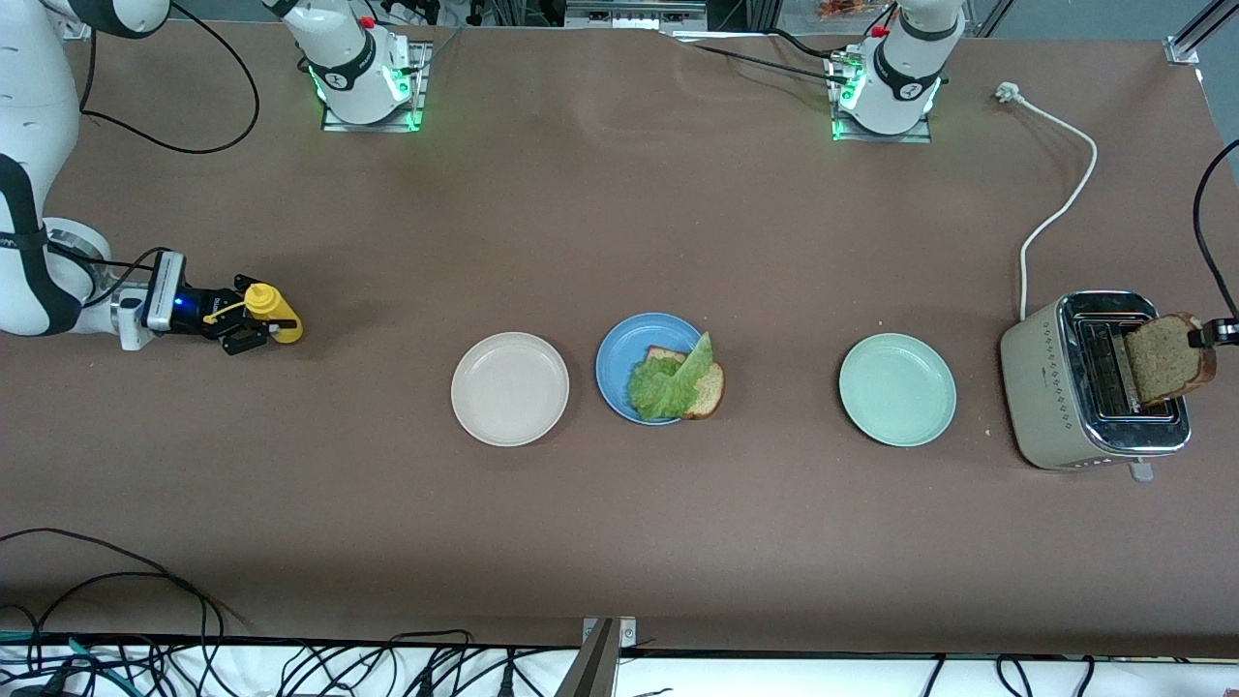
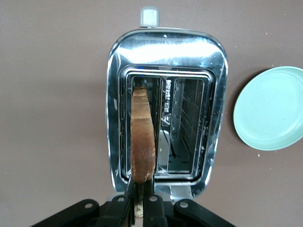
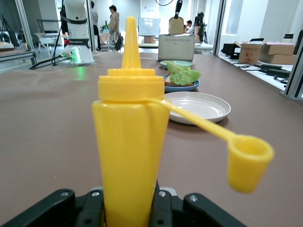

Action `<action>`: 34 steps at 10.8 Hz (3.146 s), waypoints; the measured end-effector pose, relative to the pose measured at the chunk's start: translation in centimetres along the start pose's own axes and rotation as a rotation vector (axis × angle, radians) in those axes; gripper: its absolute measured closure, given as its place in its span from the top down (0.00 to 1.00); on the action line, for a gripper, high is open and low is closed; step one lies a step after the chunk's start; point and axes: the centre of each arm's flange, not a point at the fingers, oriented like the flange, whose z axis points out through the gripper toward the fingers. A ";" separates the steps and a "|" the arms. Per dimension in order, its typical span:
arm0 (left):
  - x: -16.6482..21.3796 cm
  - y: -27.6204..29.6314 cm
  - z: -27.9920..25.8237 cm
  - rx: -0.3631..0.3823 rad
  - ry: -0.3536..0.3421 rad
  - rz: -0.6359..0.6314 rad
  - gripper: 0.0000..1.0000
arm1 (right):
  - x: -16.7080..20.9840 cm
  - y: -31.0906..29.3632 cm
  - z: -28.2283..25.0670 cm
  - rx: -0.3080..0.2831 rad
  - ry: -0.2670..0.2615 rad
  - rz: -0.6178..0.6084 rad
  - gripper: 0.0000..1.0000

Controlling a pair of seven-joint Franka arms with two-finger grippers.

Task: Make sandwich in blue plate with both arms
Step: 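Grasp the toaster bread slice with the left gripper and lift it out, then carry the bread slice with the left gripper onto the lettuce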

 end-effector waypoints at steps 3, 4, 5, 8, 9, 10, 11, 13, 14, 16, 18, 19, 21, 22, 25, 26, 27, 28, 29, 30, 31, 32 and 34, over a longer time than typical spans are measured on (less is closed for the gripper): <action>-0.3 2.1 -1.9 -0.008 -0.019 0.032 0.08 | -1.4 -0.6 0.4 0.003 0.057 0.018 0.19; -0.4 3.7 -3.0 -0.004 -0.021 0.053 0.08 | -1.6 -0.8 0.5 0.002 0.077 0.023 0.19; -0.6 6.0 -4.7 0.006 -0.018 0.084 0.08 | -1.9 -1.0 0.6 -0.002 0.097 0.029 0.19; -2.0 14.4 -9.3 0.045 -0.005 0.194 0.08 | -3.8 -2.0 1.2 -0.016 0.134 0.054 0.19; -2.5 17.5 -10.5 0.061 0.005 0.239 0.08 | -4.2 -2.1 1.4 -0.014 0.141 0.060 0.19; -3.1 20.8 -11.1 0.072 -0.005 0.287 0.08 | -4.5 -2.2 1.5 -0.012 0.145 0.065 0.19; -3.9 24.4 -11.0 0.077 -0.042 0.344 0.08 | -4.7 -2.2 1.6 -0.010 0.146 0.067 0.19; -4.9 30.9 -10.4 0.016 -0.077 0.459 0.08 | -4.7 -2.1 1.6 -0.010 0.146 0.064 0.19; -5.2 33.2 -9.7 -0.054 -0.096 0.503 0.08 | -4.7 -2.0 1.6 -0.010 0.146 0.063 0.17; -4.4 37.2 -5.9 -0.214 -0.174 0.573 0.08 | -4.8 -2.0 1.6 -0.010 0.146 0.064 0.15; -2.5 41.8 0.4 -0.408 -0.293 0.623 0.08 | -4.8 -1.9 1.5 -0.010 0.146 0.063 0.38; -1.5 44.3 3.9 -0.505 -0.345 0.637 0.08 | -4.8 -1.9 1.5 -0.010 0.147 0.063 0.52; -0.5 49.8 8.7 -0.587 -0.351 0.661 0.08 | -4.8 -1.9 1.5 -0.009 0.148 0.062 0.77; -0.9 52.7 9.8 -0.612 -0.343 0.679 0.08 | -4.7 -1.9 1.5 -0.009 0.148 0.064 0.78; -0.3 56.7 12.9 -0.690 -0.300 0.654 0.08 | -4.7 -1.7 0.8 -0.018 0.143 0.062 0.86; 0.6 56.4 14.4 -0.698 -0.290 0.628 0.08 | -4.7 -1.8 0.4 -0.025 0.142 0.062 0.92; 1.5 56.0 15.9 -0.713 -0.284 0.600 0.08 | -4.8 -1.9 0.0 -0.032 0.142 0.064 1.00; 2.3 56.0 17.3 -0.738 -0.271 0.587 0.08 | -5.0 -2.1 -0.5 -0.041 0.142 0.066 1.00; 2.9 56.1 18.6 -0.773 -0.243 0.609 0.08 | -5.1 -2.4 -1.0 -0.051 0.142 0.069 1.00; 3.4 56.2 19.9 -0.809 -0.221 0.628 0.08 | -5.3 -2.7 -1.6 -0.057 0.139 0.073 1.00; 3.7 56.1 21.1 -0.824 -0.211 0.639 0.08 | -5.5 -3.0 -2.3 -0.063 0.134 0.074 1.00; 4.0 55.9 21.8 -0.828 -0.202 0.647 0.08 | -5.6 -3.3 -3.1 -0.063 0.125 0.074 1.00; 4.6 55.2 22.2 -0.830 -0.179 0.661 0.08 | -6.0 -4.0 -5.1 -0.061 0.102 0.075 1.00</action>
